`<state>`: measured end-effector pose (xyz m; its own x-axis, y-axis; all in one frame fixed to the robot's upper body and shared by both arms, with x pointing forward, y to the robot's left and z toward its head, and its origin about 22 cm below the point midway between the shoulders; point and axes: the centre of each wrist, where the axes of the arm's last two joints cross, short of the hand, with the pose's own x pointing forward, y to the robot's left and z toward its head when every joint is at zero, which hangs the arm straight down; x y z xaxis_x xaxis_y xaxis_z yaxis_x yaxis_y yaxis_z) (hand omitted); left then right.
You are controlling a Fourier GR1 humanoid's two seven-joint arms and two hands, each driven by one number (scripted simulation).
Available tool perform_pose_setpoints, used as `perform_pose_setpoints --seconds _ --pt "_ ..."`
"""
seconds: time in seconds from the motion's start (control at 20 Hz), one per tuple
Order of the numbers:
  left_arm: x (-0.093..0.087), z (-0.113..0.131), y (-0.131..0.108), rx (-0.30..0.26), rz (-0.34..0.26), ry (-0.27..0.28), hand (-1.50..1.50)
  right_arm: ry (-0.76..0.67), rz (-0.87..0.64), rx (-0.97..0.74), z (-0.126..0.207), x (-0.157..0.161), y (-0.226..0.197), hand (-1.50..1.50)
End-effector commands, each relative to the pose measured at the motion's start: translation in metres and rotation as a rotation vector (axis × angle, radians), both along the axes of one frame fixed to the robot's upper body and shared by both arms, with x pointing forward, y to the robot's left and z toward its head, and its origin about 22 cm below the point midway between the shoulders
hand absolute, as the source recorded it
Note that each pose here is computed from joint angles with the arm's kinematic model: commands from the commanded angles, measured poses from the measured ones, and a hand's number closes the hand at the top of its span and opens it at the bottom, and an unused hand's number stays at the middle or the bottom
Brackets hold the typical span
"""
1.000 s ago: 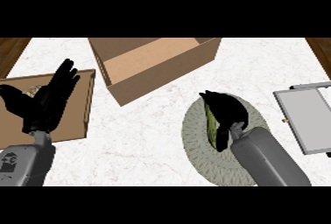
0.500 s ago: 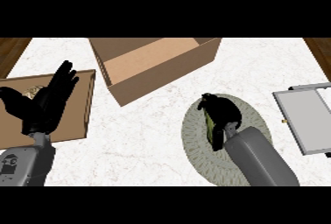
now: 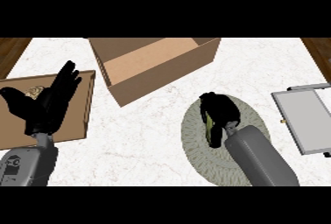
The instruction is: Pick the squash from the placemat and place it in the tiered shelf
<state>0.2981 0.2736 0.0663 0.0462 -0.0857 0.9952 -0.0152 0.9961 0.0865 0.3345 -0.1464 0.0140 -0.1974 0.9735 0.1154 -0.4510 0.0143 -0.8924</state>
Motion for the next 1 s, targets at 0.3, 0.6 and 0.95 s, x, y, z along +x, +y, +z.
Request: perform_pose_setpoints --seconds 0.3,0.6,0.95 --pt "0.000 0.003 -0.005 0.004 0.006 -0.005 0.00 -0.056 -0.251 0.153 0.013 -0.097 0.065 1.50" --pt "0.005 0.010 0.005 0.001 0.024 -0.013 0.00 -0.221 -0.325 0.415 0.061 -0.141 0.079 1.50" --pt "-0.001 0.004 0.012 0.016 0.041 0.001 0.00 -0.581 -0.443 0.653 0.145 -0.171 0.054 1.50"
